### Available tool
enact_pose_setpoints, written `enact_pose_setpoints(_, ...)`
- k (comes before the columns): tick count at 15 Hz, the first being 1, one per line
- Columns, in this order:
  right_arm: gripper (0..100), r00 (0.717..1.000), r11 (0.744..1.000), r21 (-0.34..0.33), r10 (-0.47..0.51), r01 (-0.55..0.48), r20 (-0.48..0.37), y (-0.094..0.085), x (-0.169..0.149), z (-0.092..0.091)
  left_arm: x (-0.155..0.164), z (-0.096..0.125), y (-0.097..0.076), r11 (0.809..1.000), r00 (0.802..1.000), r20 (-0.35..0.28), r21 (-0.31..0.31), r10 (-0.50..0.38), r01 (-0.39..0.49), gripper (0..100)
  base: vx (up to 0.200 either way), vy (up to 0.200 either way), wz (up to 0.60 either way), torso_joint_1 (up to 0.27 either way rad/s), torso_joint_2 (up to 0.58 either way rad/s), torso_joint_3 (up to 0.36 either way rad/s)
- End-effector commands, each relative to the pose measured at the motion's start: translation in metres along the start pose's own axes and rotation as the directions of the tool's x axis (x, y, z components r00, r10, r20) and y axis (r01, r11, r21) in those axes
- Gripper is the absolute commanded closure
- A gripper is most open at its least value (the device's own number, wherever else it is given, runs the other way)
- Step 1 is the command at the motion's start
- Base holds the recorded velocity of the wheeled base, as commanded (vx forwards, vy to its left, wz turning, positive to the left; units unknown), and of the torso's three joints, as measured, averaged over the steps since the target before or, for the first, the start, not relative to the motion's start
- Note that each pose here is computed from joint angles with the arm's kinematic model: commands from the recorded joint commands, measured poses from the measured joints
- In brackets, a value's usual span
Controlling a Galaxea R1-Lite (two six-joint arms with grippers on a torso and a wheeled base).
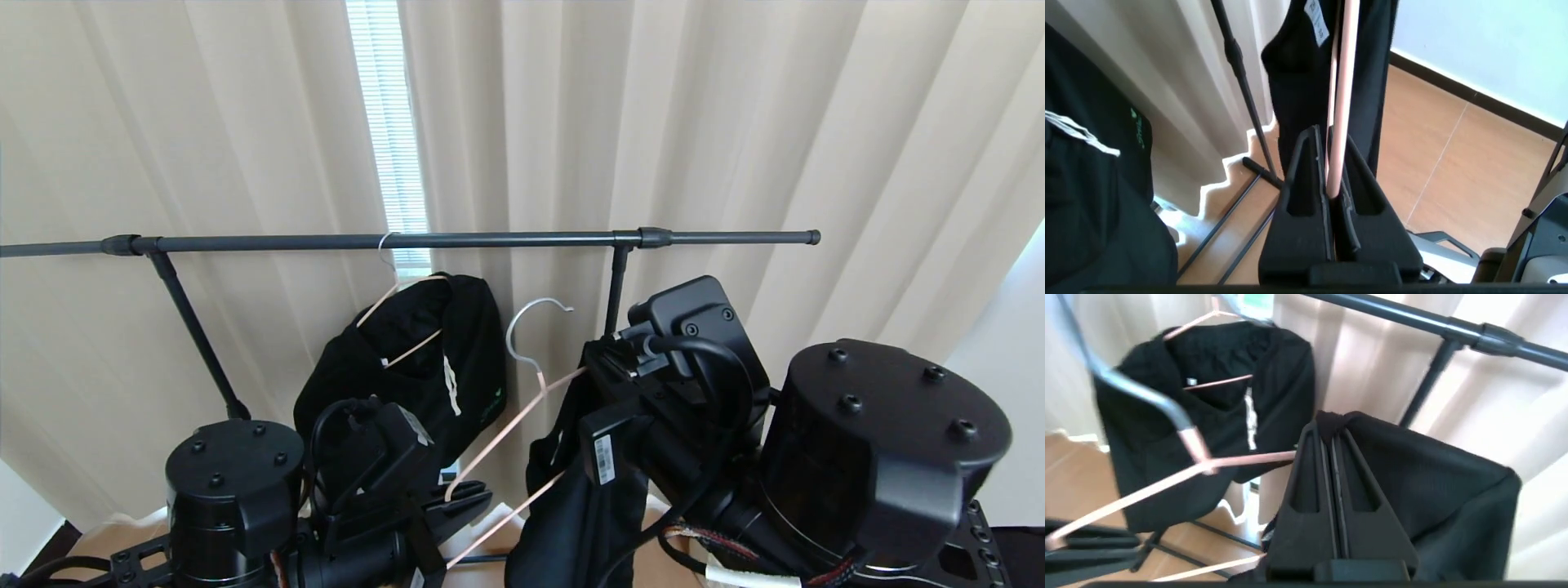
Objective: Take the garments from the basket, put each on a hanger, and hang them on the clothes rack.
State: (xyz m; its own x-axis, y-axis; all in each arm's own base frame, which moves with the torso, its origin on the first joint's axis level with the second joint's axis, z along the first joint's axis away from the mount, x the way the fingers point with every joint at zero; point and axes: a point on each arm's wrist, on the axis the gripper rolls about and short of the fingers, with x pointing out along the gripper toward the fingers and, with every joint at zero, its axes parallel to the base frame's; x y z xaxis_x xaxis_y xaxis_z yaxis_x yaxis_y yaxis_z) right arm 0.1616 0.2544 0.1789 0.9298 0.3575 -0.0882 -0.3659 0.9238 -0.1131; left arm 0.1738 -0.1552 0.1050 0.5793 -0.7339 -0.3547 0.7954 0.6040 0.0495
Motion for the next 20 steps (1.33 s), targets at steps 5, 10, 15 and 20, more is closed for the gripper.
enact_pose_setpoints(5,100,0.992,0.992,0.040,0.122,-0.123,0.028,0.015,-0.016,0.001,0.001,-0.002,0.000,1.000,1.000,-0.008,-0.003,-0.002,0.002,100,0.000,0.000,0.00,0.000,0.00,0.000)
enact_pose_setpoints(10,100,0.986,0.986,0.046,0.157,-0.159,0.045,0.014,-0.018,-0.001,0.000,-0.001,0.000,1.000,1.000,0.002,0.000,-0.001,0.001,100,0.000,0.000,0.00,0.000,0.00,0.000)
enact_pose_setpoints(15,100,0.992,0.993,0.035,0.111,-0.113,0.059,0.000,-0.014,0.005,-0.002,0.001,0.000,1.000,1.000,0.026,0.004,0.005,-0.005,100,0.000,0.000,0.00,0.000,0.00,0.000)
enact_pose_setpoints(20,0,0.993,0.994,0.028,0.106,-0.108,0.059,-0.004,-0.016,0.006,-0.002,0.002,0.001,1.000,0.999,0.032,0.003,0.010,-0.010,100,0.000,0.000,0.00,0.000,0.00,0.000)
